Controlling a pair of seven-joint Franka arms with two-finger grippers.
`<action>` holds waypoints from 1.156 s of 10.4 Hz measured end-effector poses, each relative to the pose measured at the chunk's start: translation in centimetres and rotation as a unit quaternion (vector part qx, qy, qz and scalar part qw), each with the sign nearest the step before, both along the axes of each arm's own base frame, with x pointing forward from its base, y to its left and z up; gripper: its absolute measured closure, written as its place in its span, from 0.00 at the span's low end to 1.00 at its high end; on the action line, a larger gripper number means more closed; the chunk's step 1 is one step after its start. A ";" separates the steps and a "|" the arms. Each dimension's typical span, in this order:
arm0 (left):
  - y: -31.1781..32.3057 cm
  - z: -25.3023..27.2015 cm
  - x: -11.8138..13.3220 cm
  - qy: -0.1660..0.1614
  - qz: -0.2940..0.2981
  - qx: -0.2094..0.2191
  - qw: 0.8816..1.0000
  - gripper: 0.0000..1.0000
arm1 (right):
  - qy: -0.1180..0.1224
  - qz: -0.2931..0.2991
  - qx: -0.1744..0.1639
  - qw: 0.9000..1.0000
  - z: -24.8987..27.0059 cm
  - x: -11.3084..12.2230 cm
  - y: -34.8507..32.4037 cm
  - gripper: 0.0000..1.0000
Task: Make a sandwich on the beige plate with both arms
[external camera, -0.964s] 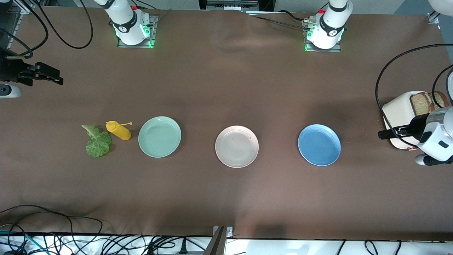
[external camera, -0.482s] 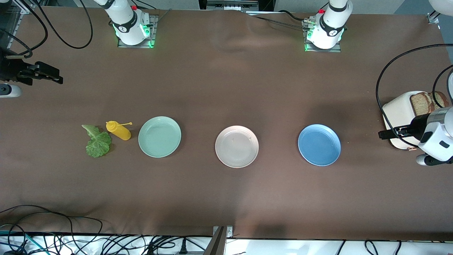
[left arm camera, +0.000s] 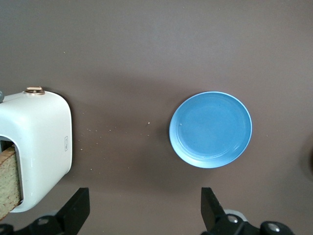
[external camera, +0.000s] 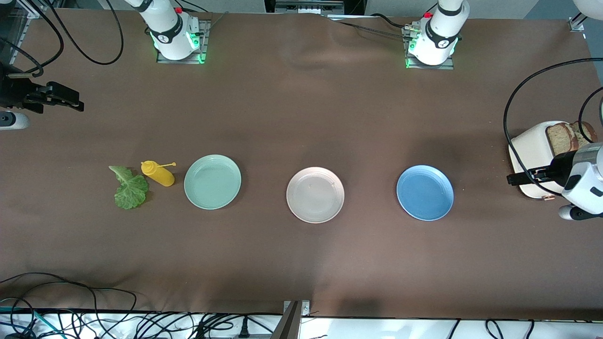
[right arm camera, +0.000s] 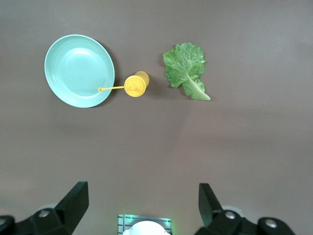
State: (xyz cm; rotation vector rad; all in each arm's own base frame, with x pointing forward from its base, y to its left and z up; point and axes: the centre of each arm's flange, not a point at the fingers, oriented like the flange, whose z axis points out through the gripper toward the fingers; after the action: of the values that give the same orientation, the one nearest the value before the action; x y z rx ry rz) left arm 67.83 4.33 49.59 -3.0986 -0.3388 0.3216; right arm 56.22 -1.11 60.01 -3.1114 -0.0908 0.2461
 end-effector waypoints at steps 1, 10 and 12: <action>0.0 0.0 0.0 0.000 0.000 0.000 1.000 0.00 | 0.000 -0.001 0.000 1.000 0.0 0.0 -0.1 0.00; 14.5 0.0 -2.5 0.001 0.064 0.003 0.998 0.00 | 0.006 -0.001 0.002 1.000 0.1 -0.4 -2.4 0.00; 18.0 -0.8 -3.5 0.017 0.053 0.036 0.998 0.00 | 0.005 0.000 0.002 1.000 0.1 -0.4 -2.3 0.00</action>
State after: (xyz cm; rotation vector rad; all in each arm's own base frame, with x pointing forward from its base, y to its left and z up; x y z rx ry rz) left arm 64.34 22.31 48.83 -3.0073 -0.5045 0.3538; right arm 55.86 -3.43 60.11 -3.1049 -0.0901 0.2625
